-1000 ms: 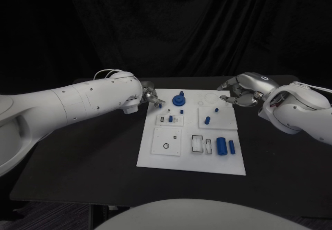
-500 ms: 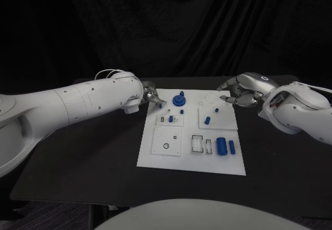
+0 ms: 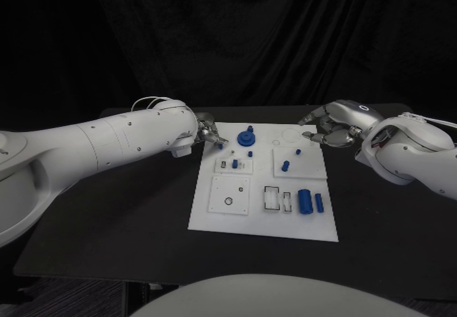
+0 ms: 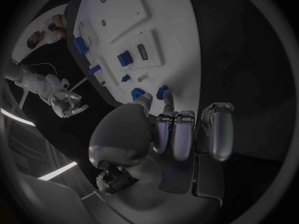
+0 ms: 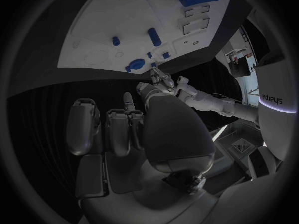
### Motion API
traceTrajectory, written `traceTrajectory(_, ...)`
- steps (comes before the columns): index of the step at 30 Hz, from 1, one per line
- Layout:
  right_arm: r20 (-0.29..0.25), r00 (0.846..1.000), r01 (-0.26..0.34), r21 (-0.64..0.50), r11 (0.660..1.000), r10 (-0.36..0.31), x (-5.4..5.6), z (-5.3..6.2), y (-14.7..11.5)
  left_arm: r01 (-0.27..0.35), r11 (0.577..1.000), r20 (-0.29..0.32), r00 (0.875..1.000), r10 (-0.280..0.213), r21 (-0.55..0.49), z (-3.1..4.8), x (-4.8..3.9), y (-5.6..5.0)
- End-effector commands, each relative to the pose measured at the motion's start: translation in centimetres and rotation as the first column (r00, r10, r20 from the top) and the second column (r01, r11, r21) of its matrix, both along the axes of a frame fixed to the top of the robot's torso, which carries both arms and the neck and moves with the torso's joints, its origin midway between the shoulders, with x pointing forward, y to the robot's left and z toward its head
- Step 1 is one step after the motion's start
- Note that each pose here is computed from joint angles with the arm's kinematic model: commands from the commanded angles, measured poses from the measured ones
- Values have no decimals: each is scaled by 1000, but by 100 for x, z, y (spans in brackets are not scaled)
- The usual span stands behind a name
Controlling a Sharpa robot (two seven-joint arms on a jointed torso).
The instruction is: Assemble the parts on the task board
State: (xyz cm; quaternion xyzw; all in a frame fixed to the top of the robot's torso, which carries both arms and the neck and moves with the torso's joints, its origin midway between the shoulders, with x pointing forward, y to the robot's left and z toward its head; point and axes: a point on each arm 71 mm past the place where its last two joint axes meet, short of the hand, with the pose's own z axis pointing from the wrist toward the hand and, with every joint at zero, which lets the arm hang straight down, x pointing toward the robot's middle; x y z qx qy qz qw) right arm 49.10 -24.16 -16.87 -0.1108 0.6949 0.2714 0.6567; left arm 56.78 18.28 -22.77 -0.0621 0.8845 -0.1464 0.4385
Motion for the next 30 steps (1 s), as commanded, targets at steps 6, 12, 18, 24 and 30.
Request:
traceTrajectory(6, -9, 1000, 17, -5, 1000, -17, 2, -13, -10, 21, 1000, -8, 1000, -21, -6, -22, -2, -25)
traceTrajectory(12, -10, 1000, 17, -5, 1000, -17, 3, -14, -7, 24, 1000, -11, 1000, -24, -5, -27, -3, -30)
traceTrajectory(18, -11, 1000, 17, -6, 1000, -17, 3, -15, -8, 28, 1000, -19, 999, -28, -4, -33, -7, -29)
traceTrajectory(24, -11, 1000, 18, -7, 1000, -18, 4, -15, -8, 34, 999, -30, 999, -34, -1, -42, -17, -33)
traceTrajectory(30, -11, 1000, 17, -7, 1000, -18, 6, -16, -4, 38, 999, -36, 999, -38, 1, -47, -24, -39)
